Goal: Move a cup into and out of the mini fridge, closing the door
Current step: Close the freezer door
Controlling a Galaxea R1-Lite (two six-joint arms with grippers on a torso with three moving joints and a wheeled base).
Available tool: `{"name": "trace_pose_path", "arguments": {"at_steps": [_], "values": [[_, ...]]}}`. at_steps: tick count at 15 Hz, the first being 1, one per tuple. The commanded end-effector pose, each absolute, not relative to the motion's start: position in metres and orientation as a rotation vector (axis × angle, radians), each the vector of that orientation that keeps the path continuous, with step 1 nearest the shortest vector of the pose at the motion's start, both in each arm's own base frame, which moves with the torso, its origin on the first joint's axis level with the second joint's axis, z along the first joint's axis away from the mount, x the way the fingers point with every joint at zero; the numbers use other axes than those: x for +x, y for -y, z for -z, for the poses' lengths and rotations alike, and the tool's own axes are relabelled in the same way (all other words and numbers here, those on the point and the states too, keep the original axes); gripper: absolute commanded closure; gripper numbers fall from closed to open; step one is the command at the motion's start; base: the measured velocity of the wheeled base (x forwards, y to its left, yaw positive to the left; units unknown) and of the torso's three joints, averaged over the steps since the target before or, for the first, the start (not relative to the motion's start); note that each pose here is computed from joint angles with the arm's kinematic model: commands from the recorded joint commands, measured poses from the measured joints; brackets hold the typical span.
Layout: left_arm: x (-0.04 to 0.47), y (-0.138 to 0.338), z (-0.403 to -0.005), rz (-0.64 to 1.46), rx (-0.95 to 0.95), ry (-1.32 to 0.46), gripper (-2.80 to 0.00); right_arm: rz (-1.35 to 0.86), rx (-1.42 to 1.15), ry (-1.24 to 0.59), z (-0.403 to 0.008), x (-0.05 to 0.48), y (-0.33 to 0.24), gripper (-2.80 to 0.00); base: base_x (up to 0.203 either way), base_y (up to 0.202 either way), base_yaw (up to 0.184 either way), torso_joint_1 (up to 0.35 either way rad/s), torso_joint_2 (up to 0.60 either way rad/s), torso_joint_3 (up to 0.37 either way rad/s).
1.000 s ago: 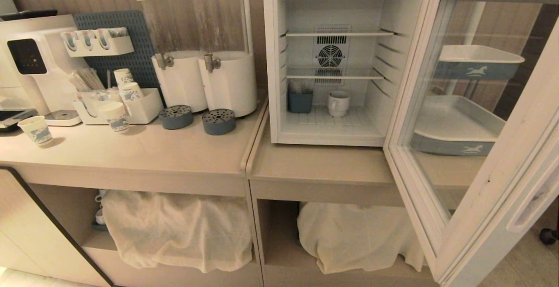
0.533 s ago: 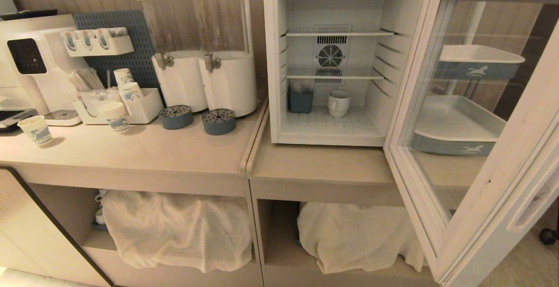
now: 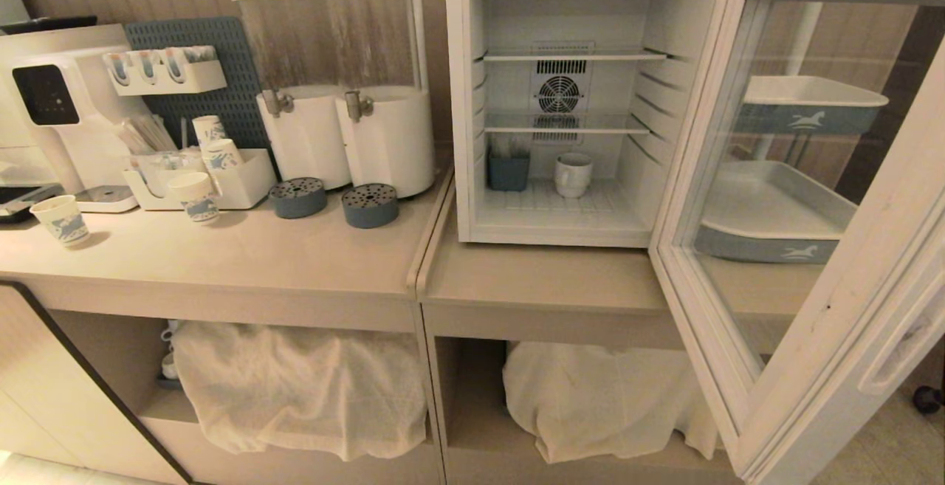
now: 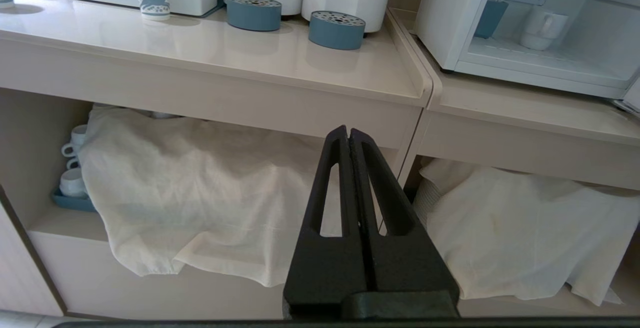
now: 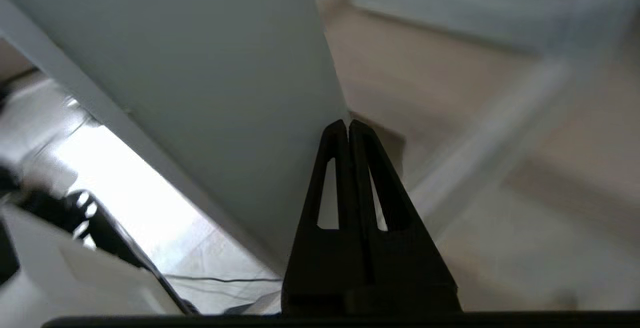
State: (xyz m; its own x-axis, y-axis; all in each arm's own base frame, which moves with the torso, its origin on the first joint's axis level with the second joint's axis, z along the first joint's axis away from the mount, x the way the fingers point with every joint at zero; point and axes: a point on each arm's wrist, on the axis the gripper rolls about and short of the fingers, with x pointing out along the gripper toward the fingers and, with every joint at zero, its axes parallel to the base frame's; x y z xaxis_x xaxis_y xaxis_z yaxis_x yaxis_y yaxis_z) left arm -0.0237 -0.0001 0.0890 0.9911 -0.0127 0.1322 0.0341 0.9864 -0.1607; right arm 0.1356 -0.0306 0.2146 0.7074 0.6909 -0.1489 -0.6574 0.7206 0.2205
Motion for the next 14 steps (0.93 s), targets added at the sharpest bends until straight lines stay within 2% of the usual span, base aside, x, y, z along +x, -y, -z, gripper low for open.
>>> {"name": "trace_pose_path", "arguments": {"at_steps": [1,8,11,14], "values": [[-0.021,0.000,-0.078,0.020,-0.165,0.097,0.00,-0.841,0.175,-0.239,-0.207,0.163,0.037,0.00,0.000,0.000,0.000,0.000,0.00,0.000],[-0.021,0.000,-0.078,0.020,-0.165,0.097,0.00,-0.902,0.078,-0.298,-0.217,0.210,-0.015,0.00,0.000,0.000,0.000,0.000,0.00,0.000],[-0.021,0.000,-0.078,0.020,-0.164,0.097,0.00,-0.807,0.026,-0.327,-0.221,0.238,-0.048,0.00,0.000,0.000,0.000,0.000,0.00,0.000],[-0.021,0.000,-0.078,0.020,-0.165,0.097,0.00,-0.700,0.046,-0.266,-0.227,0.274,-0.078,0.00,0.000,0.000,0.000,0.000,0.00,0.000]]}}
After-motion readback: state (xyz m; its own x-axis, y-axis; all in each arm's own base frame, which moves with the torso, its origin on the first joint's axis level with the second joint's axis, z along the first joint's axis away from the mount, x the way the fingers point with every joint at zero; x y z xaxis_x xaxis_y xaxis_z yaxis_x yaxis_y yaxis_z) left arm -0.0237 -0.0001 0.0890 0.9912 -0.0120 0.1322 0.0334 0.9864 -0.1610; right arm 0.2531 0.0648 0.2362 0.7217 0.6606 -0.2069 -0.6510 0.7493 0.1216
